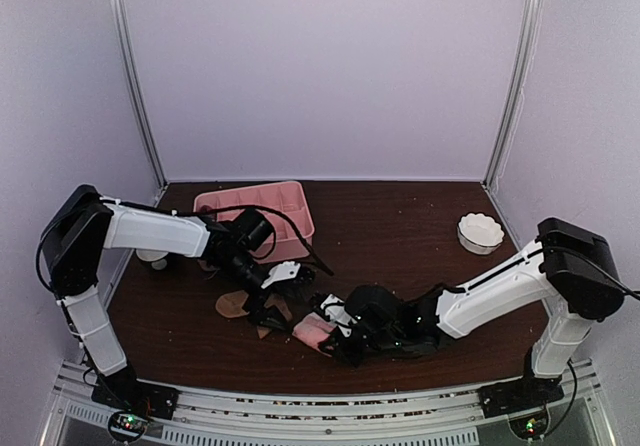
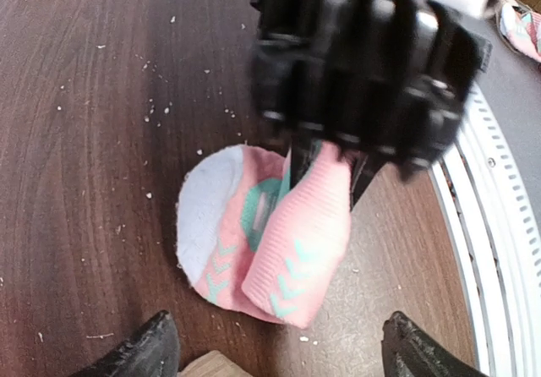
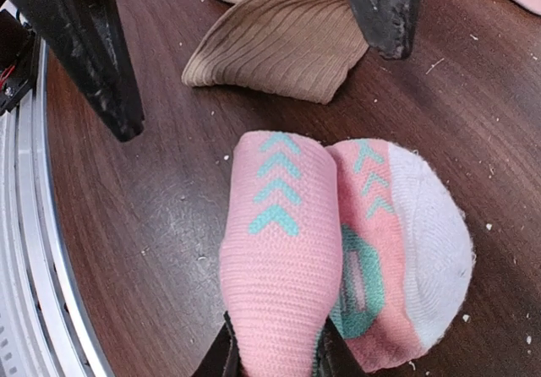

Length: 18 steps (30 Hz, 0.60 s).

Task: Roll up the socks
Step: Pick up the sock from the center of the board.

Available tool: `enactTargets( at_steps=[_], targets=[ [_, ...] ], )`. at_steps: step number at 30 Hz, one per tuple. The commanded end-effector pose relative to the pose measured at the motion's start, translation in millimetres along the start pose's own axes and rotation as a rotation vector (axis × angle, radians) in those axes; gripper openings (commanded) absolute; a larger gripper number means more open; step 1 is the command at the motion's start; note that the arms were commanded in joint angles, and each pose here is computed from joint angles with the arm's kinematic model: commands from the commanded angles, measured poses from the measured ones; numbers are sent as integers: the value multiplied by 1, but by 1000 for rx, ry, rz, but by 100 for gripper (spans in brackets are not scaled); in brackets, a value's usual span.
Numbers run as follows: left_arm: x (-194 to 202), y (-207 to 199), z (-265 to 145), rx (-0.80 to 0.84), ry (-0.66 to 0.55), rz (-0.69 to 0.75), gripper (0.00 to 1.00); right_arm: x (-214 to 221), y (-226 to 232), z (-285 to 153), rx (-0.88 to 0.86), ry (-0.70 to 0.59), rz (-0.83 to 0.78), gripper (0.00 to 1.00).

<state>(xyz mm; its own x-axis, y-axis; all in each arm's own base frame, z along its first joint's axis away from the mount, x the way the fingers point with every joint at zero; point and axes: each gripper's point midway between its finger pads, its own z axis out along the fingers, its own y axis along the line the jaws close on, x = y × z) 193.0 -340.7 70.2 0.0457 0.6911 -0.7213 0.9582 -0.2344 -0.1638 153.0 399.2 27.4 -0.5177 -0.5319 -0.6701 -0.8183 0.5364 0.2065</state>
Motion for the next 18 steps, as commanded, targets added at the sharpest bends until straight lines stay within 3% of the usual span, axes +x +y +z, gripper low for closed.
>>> enactTargets(
  at_steps=[1,9,18],
  targets=[
    [-9,-2,-7,-21,-34,54,84,138,-29,-6,85,489,131,0],
    [-2,-25,-2,24,8,176,79,166,-31,14,-33,587,492,0],
    [6,-28,21,-13,112,322,69,176,-45,8,-44,603,688,0]
  ],
)
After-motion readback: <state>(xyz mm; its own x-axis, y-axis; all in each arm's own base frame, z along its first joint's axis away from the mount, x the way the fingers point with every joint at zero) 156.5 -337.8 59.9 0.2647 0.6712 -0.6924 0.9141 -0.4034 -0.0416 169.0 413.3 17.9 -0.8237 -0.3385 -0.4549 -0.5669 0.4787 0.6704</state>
